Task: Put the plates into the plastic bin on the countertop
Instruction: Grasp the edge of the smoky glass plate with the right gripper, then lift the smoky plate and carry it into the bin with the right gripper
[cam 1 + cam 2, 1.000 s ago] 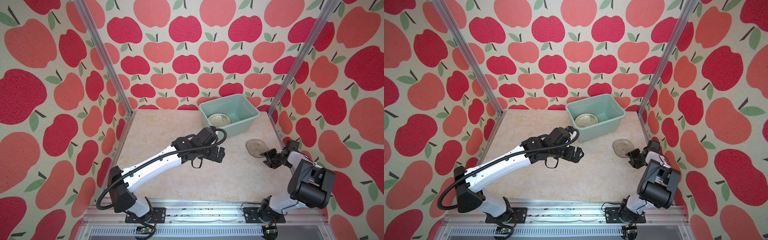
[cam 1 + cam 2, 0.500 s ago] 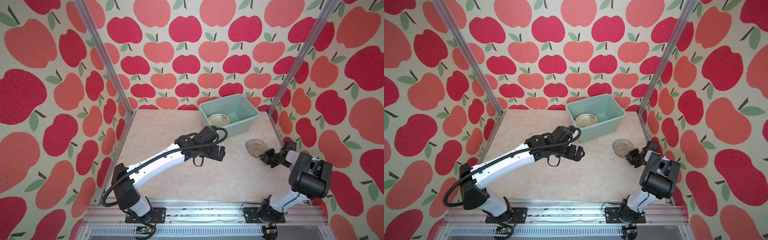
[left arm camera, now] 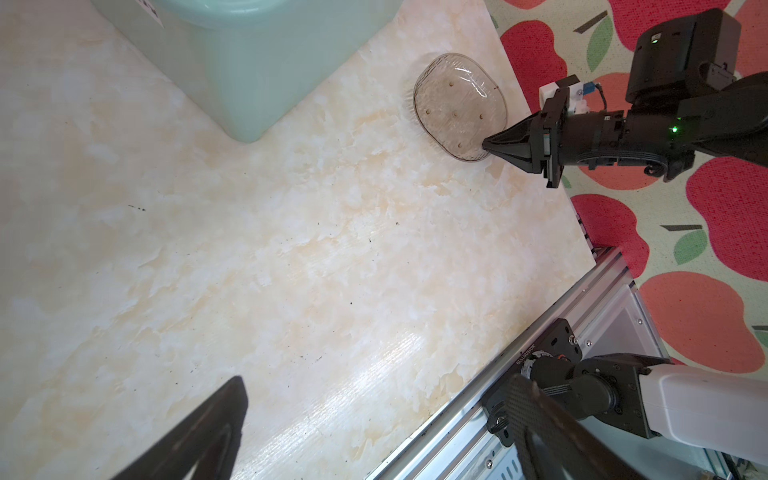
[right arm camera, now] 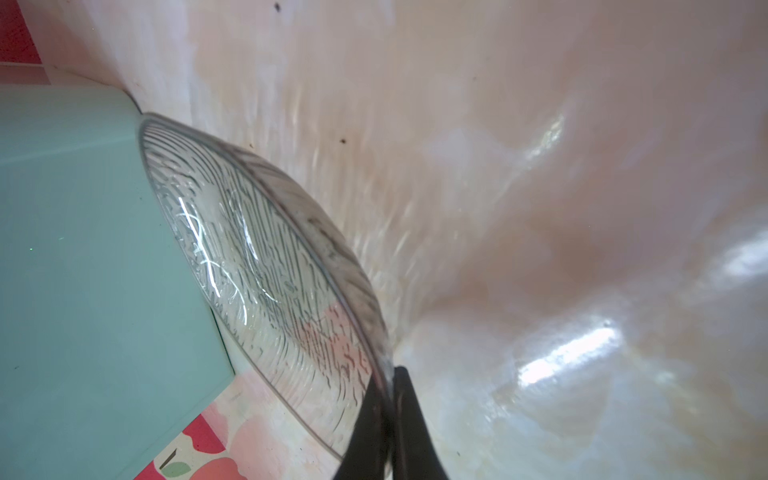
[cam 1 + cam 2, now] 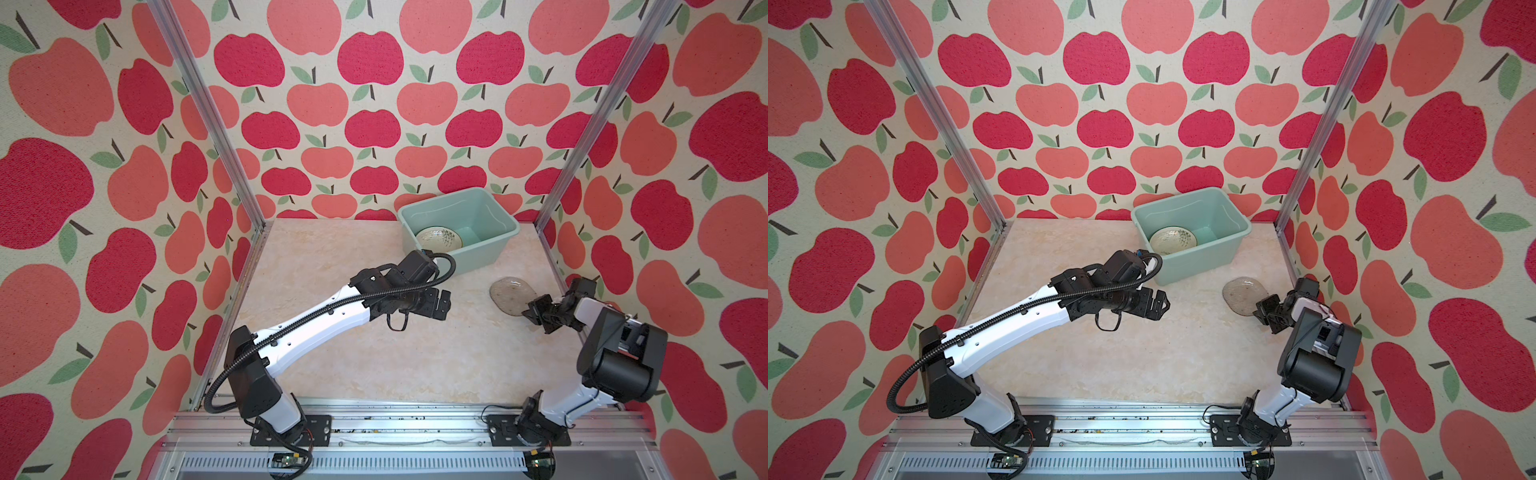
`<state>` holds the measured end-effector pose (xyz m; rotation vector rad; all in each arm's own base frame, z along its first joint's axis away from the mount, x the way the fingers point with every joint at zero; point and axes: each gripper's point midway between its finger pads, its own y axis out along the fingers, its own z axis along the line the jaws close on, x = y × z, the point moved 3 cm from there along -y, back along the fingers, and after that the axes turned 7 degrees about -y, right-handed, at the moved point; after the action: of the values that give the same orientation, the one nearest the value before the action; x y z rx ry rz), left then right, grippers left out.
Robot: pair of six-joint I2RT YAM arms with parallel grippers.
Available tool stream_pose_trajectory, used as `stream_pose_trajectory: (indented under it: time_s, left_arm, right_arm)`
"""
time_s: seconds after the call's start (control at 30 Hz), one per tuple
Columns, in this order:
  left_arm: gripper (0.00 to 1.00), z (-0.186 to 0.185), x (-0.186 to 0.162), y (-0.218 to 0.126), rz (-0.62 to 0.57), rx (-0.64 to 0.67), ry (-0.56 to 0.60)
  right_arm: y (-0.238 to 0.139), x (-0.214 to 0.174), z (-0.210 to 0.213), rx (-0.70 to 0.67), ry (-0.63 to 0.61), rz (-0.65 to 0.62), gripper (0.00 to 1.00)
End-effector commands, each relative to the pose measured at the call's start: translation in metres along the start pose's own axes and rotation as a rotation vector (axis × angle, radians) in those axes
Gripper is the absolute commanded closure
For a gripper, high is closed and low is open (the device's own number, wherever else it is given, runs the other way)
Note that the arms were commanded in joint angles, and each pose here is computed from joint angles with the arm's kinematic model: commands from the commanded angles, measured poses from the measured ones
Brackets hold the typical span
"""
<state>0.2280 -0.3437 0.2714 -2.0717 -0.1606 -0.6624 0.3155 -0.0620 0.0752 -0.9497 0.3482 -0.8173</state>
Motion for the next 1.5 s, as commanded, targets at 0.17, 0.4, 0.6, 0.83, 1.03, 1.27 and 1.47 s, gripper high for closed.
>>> stream_pose_trajectory:
  time_s: [0.17,0.4,0.6,0.83,1.03,1.27,1.47]
  left_arm:
    - [0.01,0.018,0.010,-0.068,-0.190,0.007,-0.082]
    - [0.01,0.069,0.016,-0.134,-0.356,-0.008,-0.277]
    - [0.01,0.118,0.009,-0.168,-0.432,0.004,-0.440]
    - [0.01,0.149,0.004,-0.170,-0.433,0.033,-0.559]
    - [0.01,0.160,0.006,-0.153,-0.393,0.047,-0.613]
    - [0.01,0.170,0.018,-0.131,-0.375,0.067,-0.659]
    - [0.01,0.177,0.029,-0.101,-0.340,0.073,-0.684]
  right_arm:
    - [-0.066,-0.027,0.023,-0.070,-0.211,-0.021,1.00]
    - [-0.118,-0.042,0.090,0.014,-0.445,-0.103,1.00]
    - [-0.152,-0.043,0.195,0.128,-0.741,-0.139,1.00]
    - [-0.135,-0.042,0.294,0.164,-1.014,-0.055,1.00]
    - [-0.092,-0.023,0.331,0.163,-1.089,-0.008,1.00]
    - [-0.031,-0.006,0.346,0.185,-1.091,0.030,1.00]
    - [0.010,-0.004,0.339,0.178,-1.096,0.086,1.00]
